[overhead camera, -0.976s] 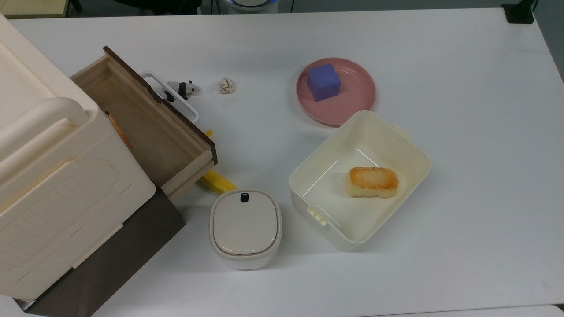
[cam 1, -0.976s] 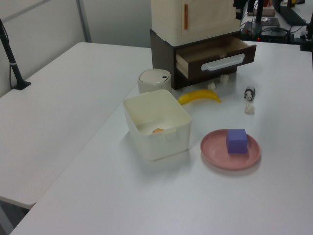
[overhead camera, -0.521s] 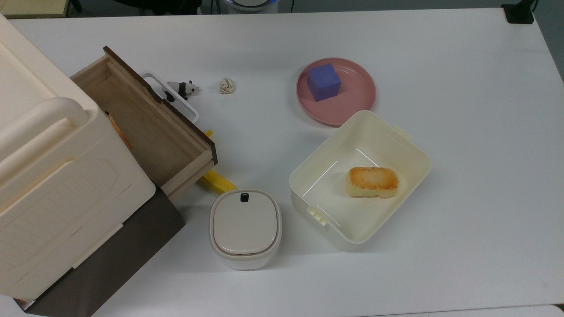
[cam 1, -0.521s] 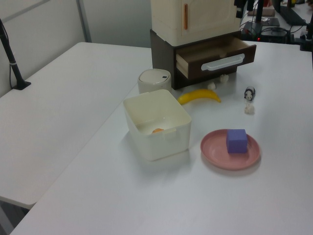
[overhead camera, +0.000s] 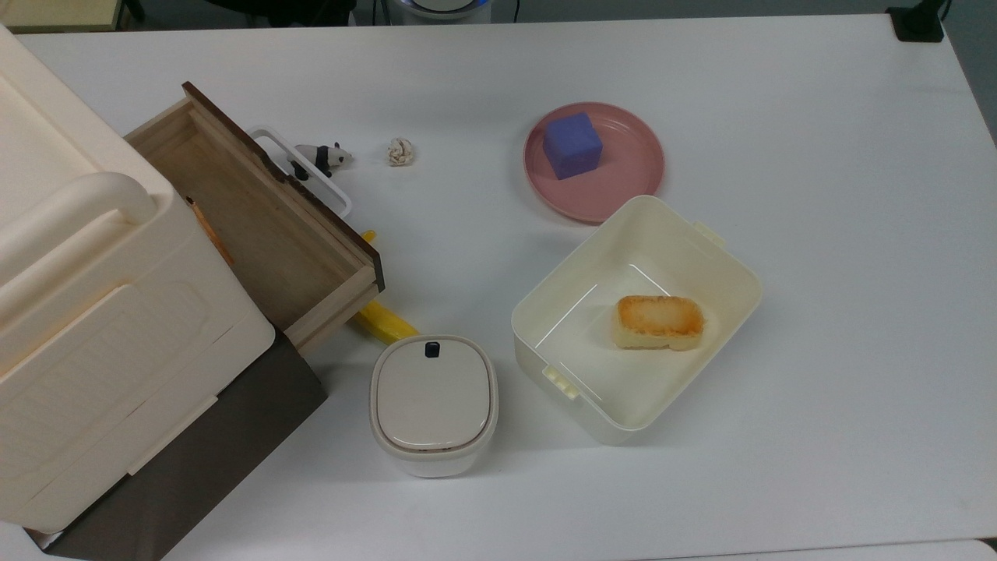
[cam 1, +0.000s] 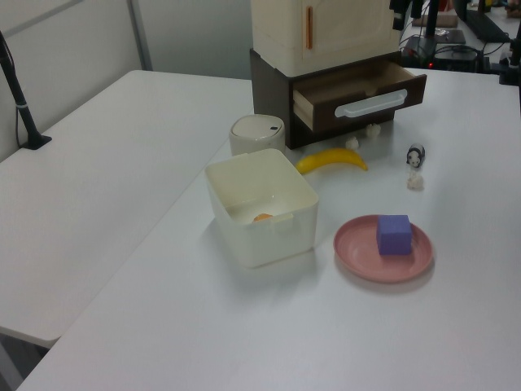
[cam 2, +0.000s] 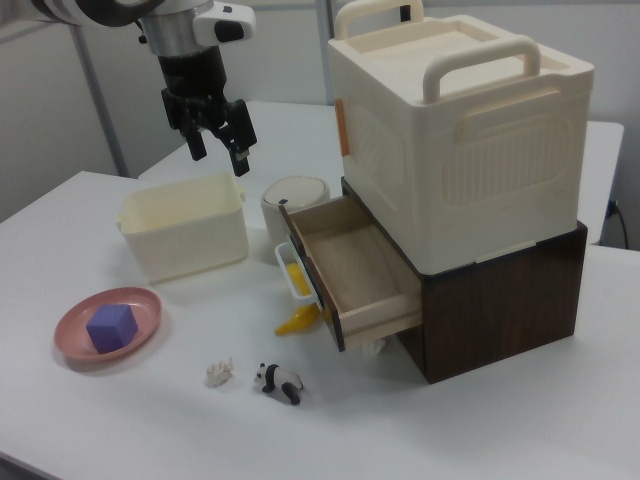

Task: Slide the drawer open

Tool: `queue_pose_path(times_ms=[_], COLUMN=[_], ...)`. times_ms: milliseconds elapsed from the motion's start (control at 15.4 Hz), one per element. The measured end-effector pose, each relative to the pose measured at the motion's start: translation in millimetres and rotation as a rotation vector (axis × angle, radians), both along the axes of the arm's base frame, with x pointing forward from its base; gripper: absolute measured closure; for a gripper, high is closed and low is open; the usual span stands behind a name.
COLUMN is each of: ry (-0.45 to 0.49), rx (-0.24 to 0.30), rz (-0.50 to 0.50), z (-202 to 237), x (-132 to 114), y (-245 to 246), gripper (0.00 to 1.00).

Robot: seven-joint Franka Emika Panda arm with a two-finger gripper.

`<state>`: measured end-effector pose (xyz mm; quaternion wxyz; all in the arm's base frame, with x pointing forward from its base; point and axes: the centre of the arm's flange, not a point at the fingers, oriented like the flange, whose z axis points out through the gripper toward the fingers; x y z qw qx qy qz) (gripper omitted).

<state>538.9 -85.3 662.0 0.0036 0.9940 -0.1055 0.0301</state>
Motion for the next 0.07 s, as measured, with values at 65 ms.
queue_pose_path(times_ms=[65], ry=[0.000], rx=[0.000], rz=[0.001], z=[-0.1], x=[0.1], y=[0.6], gripper=[0.00])
